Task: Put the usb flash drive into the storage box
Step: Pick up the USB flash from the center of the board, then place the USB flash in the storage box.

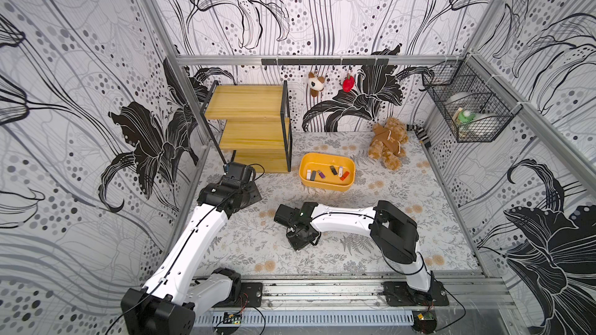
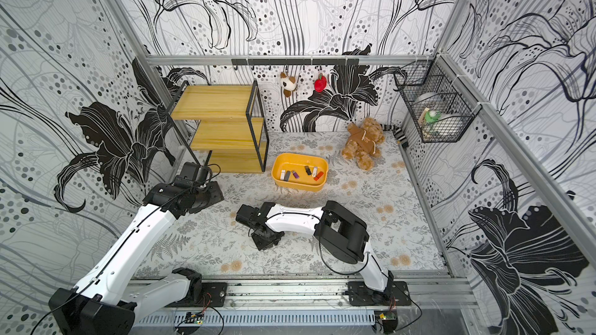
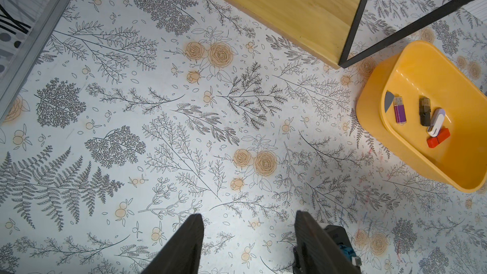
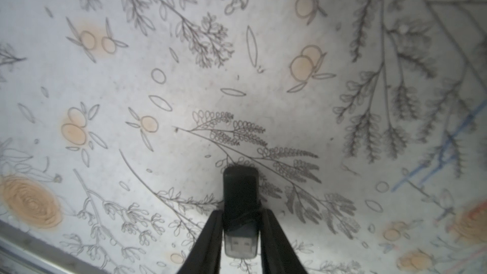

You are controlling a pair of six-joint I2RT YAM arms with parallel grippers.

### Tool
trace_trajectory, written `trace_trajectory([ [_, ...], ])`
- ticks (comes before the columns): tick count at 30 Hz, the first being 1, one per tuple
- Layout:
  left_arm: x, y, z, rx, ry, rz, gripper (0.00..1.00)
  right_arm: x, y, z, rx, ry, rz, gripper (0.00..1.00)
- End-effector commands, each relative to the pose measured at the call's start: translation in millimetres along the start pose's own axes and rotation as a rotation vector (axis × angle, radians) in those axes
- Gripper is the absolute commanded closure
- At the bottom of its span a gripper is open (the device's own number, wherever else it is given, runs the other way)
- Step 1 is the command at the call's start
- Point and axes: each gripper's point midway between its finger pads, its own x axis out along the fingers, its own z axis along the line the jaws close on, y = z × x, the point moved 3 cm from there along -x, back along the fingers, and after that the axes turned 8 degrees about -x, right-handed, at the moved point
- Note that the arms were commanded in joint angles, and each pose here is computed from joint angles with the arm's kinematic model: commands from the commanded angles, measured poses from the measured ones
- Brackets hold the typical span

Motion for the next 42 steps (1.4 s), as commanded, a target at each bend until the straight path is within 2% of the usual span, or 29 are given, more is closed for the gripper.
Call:
trace_trajectory([
  [1,3.2,-0.8,-0.5,0.007,0.008,-0.002,0.4,13.2,11.8,-4.1,-0.013,0.047,0.065,0.83],
  [4,4.2,-0.5,-0.4,0.011,0.006,0.0,0.4,11.1,10.4,-6.1,-0.01,0.061,0.061,0.98],
  [5,4.5,-0.4,-0.7,0.012,0.007,0.002,0.39,7.7,9.2,-6.4,-0.01,0.065,0.053,1.0],
  [13,9.6,0.9,-1.6,0.015,0.007,0.013,0.39,-53.2,-15.8,-29.4,0.034,0.115,-0.083,1.0],
  [20,15.1,3.1,-2.6,0.017,0.011,0.023,0.4,-128.6,-49.5,-97.9,0.136,0.176,-0.242,1.0],
  [23,18.9,4.5,-2.6,0.02,0.009,0.028,0.39,-144.0,-63.1,-132.2,0.165,0.198,-0.269,1.0],
  [27,22.9,6.7,-3.5,0.02,0.014,0.039,0.39,-145.3,-83.2,-171.9,0.173,0.249,-0.273,1.0],
  [34,29.0,10.4,-3.0,0.018,0.013,0.052,0.39,-126.4,-116.9,-239.0,0.192,0.332,-0.278,1.0],
  [42,33.3,9.8,-5.6,0.023,0.012,0.059,0.4,-90.8,-137.8,-278.5,0.199,0.346,-0.24,1.0],
])
